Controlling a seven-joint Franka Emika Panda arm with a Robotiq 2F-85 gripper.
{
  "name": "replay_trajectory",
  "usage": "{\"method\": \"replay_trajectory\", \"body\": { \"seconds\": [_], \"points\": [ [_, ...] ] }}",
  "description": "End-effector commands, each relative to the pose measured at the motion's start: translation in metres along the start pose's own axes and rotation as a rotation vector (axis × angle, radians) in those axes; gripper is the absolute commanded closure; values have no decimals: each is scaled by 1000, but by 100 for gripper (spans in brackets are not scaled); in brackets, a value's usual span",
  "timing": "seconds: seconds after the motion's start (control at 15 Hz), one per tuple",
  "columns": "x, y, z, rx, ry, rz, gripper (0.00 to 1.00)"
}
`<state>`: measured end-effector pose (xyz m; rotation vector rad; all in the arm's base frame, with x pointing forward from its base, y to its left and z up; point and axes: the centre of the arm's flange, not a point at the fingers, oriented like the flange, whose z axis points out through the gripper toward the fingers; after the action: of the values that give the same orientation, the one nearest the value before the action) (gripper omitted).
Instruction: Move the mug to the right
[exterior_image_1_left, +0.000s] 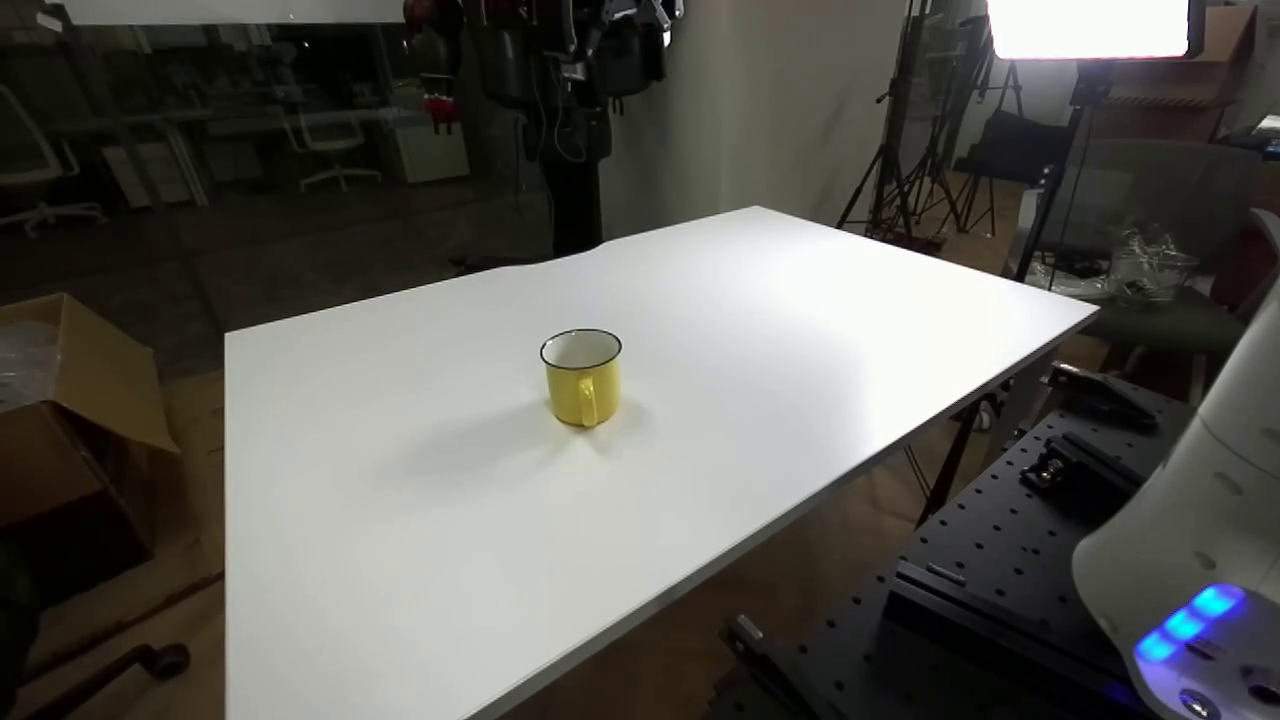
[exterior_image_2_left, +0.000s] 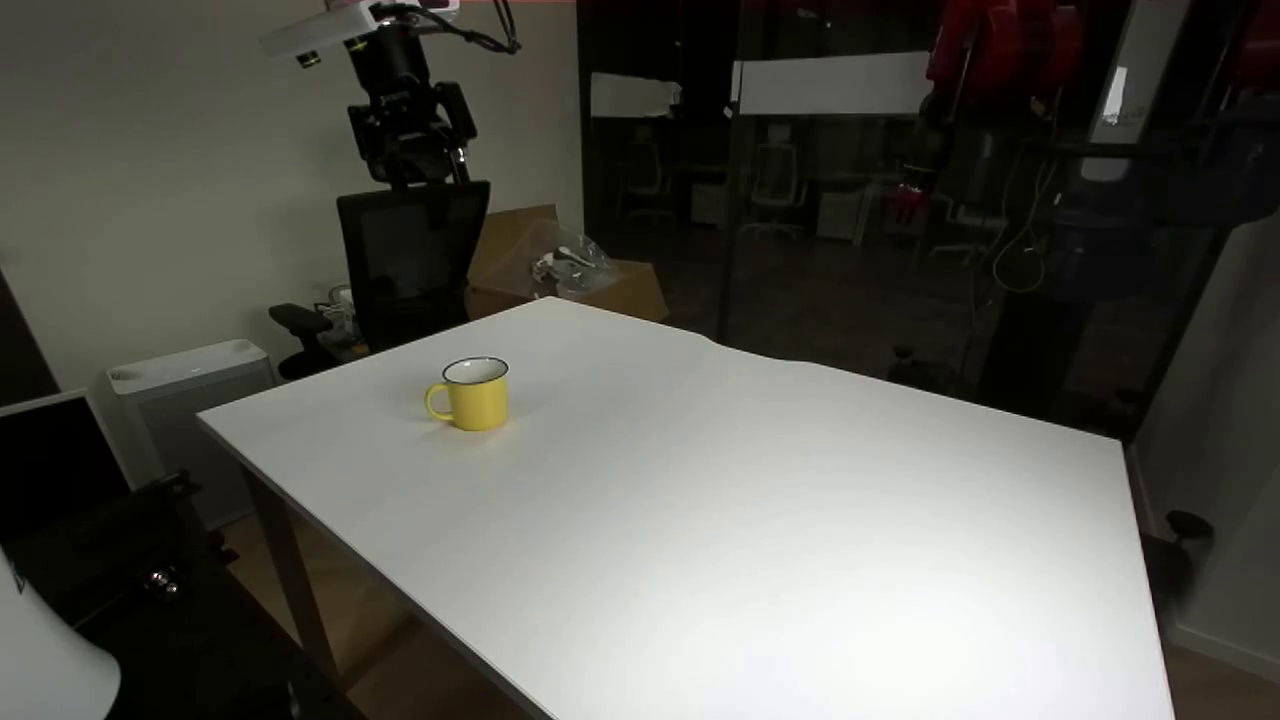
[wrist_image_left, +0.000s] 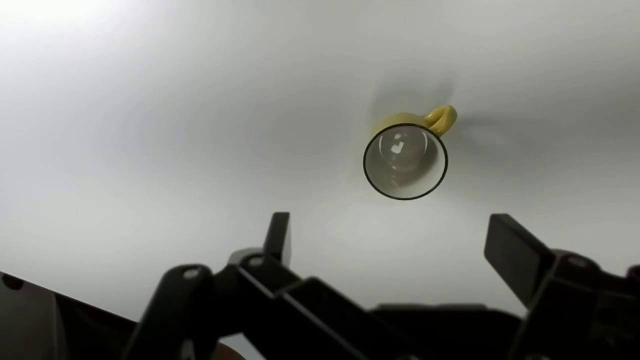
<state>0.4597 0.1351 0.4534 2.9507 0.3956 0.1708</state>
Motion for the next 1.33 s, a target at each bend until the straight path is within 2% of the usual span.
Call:
{"method": "replay_trajectory", "body": {
  "seconds": [0.0,0.53,0.73,0.87,1.07,1.27],
  "points": [
    [0,-1,-1,0,1,-1,0],
    [0,-2,-1,-2,3,-2,0],
    [11,5,0,5,65,-58,0],
    [21,20,15,19,75,-79,0],
    [32,55,57,101,55,-98,0],
    [37,86,112,189,-24,-97,0]
  ]
}}
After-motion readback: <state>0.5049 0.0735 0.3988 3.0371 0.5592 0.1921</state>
